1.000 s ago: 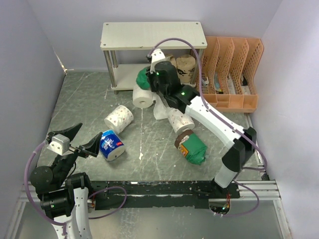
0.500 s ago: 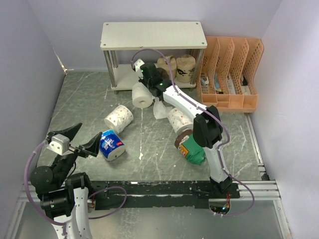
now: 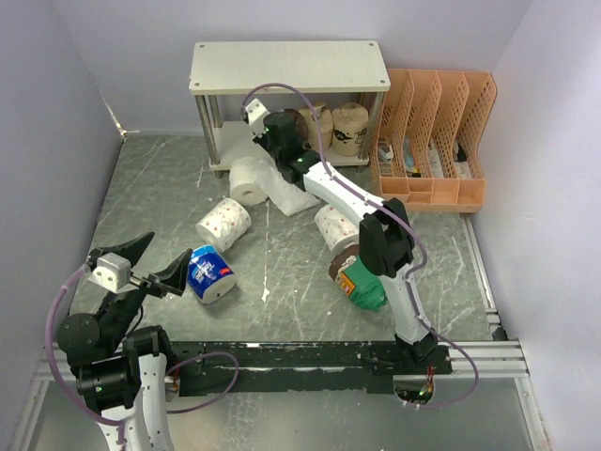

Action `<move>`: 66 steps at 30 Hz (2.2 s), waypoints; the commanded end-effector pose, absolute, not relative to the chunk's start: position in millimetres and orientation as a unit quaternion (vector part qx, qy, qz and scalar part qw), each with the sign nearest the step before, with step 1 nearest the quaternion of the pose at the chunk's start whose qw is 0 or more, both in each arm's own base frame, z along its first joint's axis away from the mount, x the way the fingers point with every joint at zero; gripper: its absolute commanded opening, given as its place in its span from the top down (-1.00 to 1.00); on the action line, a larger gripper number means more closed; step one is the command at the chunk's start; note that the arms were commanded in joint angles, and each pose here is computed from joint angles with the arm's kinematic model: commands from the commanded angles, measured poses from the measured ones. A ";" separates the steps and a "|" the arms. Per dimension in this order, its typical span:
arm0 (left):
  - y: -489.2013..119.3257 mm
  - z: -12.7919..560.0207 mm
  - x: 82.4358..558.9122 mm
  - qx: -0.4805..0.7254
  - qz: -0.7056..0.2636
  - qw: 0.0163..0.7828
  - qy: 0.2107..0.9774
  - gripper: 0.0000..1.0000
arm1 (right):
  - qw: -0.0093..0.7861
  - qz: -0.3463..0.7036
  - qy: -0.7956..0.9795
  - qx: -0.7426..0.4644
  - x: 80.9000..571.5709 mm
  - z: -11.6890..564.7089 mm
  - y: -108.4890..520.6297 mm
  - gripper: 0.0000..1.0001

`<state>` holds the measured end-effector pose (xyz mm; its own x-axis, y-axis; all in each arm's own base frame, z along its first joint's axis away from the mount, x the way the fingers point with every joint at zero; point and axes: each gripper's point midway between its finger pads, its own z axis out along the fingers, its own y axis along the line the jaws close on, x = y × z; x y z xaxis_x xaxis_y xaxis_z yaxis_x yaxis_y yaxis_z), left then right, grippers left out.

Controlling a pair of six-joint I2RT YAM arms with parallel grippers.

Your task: Place and organize the paper towels onto the shelf

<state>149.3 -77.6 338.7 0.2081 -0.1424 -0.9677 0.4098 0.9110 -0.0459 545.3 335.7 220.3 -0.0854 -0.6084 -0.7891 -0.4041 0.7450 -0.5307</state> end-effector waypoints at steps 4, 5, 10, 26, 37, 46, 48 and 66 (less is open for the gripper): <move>-76.6 346.0 145.2 0.110 -0.172 0.780 0.592 -0.98 | 0.618 -0.088 0.714 -0.318 581.3 237.7 336.6 0.78; -76.5 346.2 145.2 0.110 -0.171 0.780 0.592 -0.98 | 0.617 -0.090 0.715 -0.318 583.8 234.1 336.3 0.76; -76.0 346.7 145.4 0.109 -0.170 0.781 0.591 -0.98 | 0.613 -0.095 0.719 -0.314 592.4 223.2 331.5 0.72; -76.0 346.4 145.7 0.110 -0.169 0.781 0.591 -0.98 | 0.692 -0.032 0.672 -0.263 550.0 277.8 337.5 -1.00; -76.5 346.1 145.0 0.110 -0.170 0.780 0.592 -0.98 | 0.528 0.057 0.768 -0.358 350.7 242.5 340.9 -1.00; -78.0 346.0 143.3 0.114 -0.174 0.778 0.592 -0.98 | 0.288 -0.114 0.819 -0.483 247.4 185.8 266.9 -0.97; -77.1 346.7 142.2 0.112 -0.171 0.779 0.593 -0.98 | 0.268 -0.127 0.830 -0.471 244.6 178.7 263.0 -0.97; -85.7 348.7 134.2 0.131 -0.193 0.774 0.589 -0.98 | 0.127 -0.181 0.881 -0.419 215.9 85.0 216.3 -0.94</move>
<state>142.8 -84.3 340.1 0.1995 -0.1504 -0.9683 0.4500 0.8918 -0.0458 228.5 218.5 103.4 -0.5909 -0.8001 -0.1035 -0.6777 0.5619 -0.4743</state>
